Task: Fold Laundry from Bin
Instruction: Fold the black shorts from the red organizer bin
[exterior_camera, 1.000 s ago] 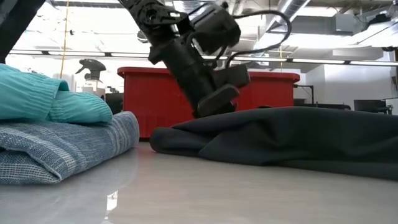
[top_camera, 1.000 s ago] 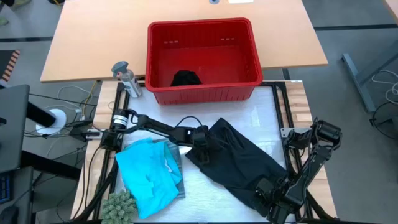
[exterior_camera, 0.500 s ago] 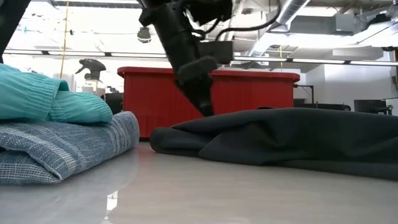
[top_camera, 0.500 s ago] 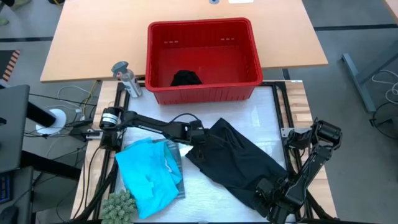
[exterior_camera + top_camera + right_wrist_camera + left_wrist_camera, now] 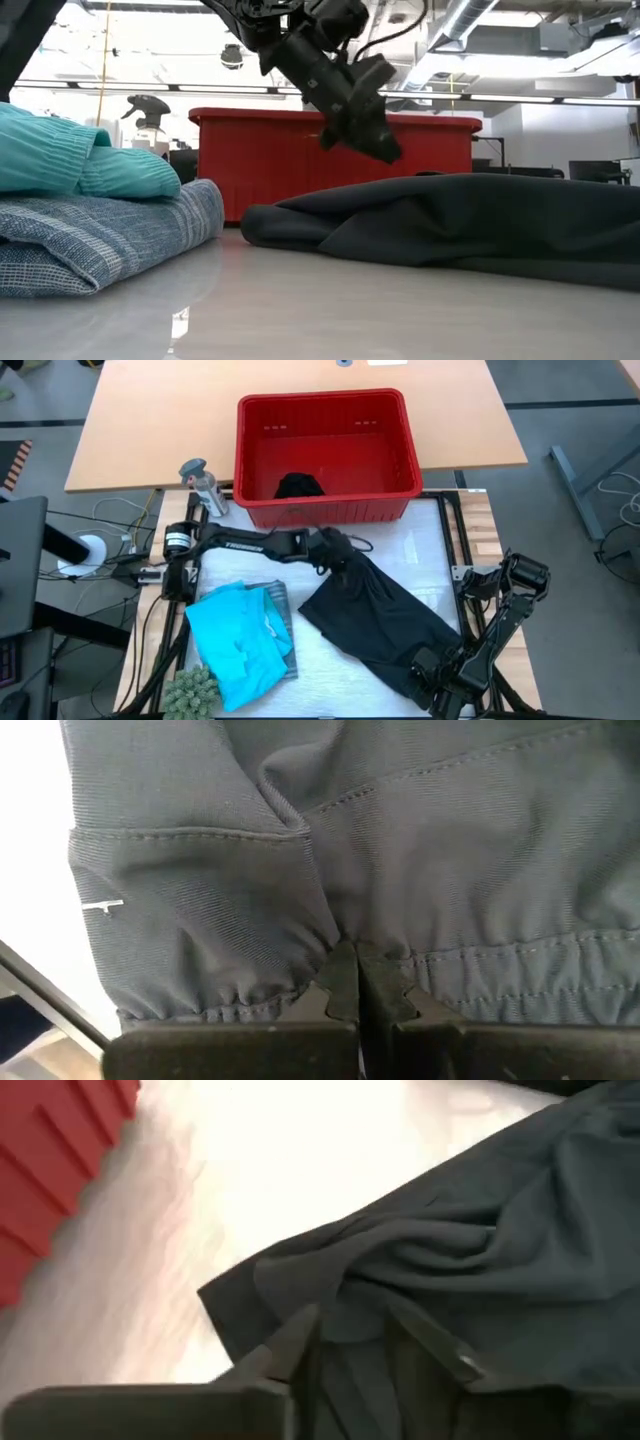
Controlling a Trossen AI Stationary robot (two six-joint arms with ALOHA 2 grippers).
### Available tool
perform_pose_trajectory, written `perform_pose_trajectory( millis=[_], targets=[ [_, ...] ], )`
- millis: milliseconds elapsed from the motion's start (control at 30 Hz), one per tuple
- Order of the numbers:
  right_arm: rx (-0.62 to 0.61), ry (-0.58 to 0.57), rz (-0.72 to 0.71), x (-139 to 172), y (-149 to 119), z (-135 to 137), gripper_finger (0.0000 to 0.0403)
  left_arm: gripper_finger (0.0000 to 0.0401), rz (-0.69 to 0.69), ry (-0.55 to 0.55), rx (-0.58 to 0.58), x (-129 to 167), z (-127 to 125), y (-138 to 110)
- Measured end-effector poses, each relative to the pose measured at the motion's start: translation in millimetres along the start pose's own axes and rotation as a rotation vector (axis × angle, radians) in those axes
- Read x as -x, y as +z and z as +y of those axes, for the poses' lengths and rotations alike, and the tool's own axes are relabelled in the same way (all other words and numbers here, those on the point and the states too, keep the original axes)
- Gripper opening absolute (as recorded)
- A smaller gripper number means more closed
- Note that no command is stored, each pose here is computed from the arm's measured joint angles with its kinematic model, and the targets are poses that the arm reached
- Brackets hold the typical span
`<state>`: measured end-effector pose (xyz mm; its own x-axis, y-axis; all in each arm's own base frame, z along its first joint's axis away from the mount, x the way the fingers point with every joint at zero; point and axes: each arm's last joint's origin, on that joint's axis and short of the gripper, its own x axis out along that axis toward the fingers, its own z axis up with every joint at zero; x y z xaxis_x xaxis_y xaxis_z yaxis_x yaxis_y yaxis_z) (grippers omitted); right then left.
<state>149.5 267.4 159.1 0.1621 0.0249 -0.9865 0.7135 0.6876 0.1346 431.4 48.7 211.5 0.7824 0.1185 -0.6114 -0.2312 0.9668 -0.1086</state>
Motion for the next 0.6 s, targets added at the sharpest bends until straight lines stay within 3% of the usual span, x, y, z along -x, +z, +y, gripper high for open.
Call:
perform_pose_trajectory(
  millis=[100,300,467,600],
  targets=[
    [-0.001,0.008,0.003,0,0,1,0.0016,0.0122,-0.001,-0.016,-0.013,1,11,3],
    [-0.001,0.011,0.004,0,0,1,0.0016,0.0204,0.031,-0.029,0.093,-2,23,-10],
    [-0.001,0.008,0.002,0,0,1,0.0016,0.0221,-0.014,-0.086,0.133,-10,19,-29],
    [-0.001,0.006,0.002,0,0,1,0.0016,0.0221,-0.070,-0.068,0.100,-11,13,-35]
  ],
)
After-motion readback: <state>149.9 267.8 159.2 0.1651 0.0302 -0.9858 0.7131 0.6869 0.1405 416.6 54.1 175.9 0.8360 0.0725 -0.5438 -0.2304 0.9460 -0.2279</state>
